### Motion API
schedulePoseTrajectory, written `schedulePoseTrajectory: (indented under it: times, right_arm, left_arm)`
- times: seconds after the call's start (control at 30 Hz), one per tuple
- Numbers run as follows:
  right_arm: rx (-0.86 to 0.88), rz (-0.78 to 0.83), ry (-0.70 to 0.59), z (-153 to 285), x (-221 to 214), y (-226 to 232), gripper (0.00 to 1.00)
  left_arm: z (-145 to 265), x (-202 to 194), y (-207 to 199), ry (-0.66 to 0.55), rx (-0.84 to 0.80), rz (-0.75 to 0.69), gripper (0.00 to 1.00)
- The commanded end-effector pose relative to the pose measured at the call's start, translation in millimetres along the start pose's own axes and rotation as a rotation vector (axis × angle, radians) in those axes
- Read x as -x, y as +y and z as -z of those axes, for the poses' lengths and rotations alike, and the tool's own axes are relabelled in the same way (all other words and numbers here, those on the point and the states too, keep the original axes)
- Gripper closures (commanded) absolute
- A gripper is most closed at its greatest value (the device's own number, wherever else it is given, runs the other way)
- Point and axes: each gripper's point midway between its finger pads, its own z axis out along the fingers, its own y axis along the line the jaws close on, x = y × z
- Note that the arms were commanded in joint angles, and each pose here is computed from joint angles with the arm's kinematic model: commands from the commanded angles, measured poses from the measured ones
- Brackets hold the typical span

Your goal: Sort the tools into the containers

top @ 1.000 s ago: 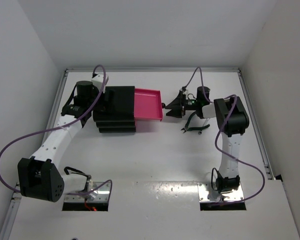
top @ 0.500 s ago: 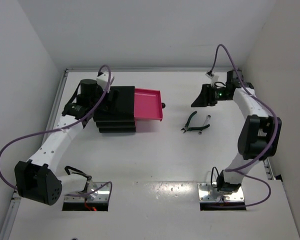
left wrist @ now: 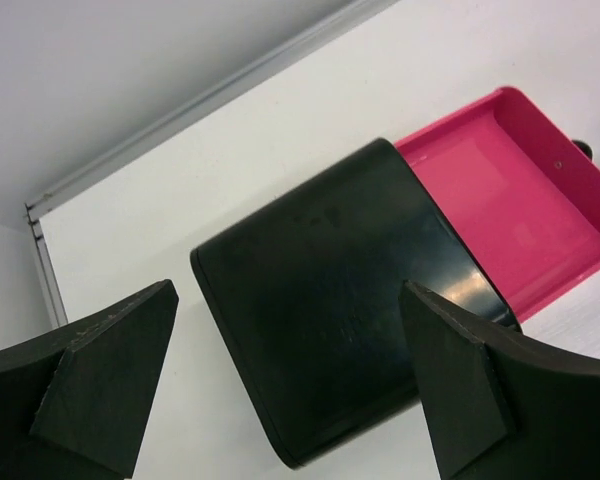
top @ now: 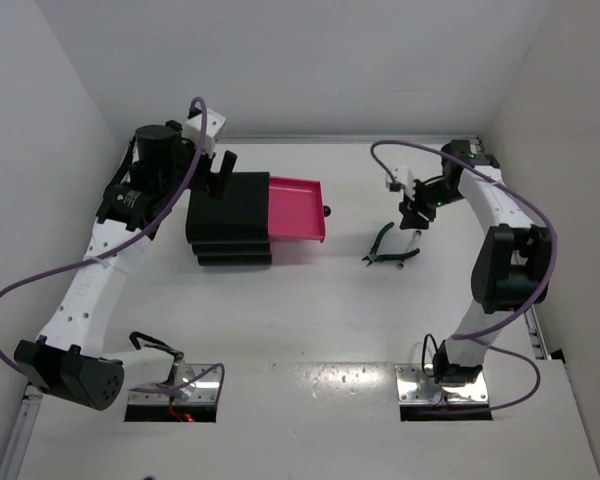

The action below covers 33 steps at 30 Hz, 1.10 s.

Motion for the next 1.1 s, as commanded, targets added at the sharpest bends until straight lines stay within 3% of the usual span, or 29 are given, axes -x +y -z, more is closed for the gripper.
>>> schedulePoseTrajectory:
  times: [0.0,0.23,0.5,1.07]
  right_arm:
    - [0.062,0.322,0.061,-23.8,-2.3,-15.3,0.52]
    - [0.123,0.483,0.120,-59.4,-2.7,-27.9,0.47]
    - [0.198,0.552,0.195,-90.9,-15.9,-43.9,0.45]
    - [0.344,0.566,0.310,-124.5,-53.4,-22.2,0.44]
  left_arm:
    - [5.3,-5.2,-11.3,0.029,-0.046,0.012,0.01]
    - [7.7,-14.6,-9.7,0.046,-0.031,0.034,0.01]
    - [4.0,-21.6,-0.1,0.064,0.006,0.061,0.01]
    - [-3.9,-34.9,10.0,0.082,0.038,0.073,0.01]
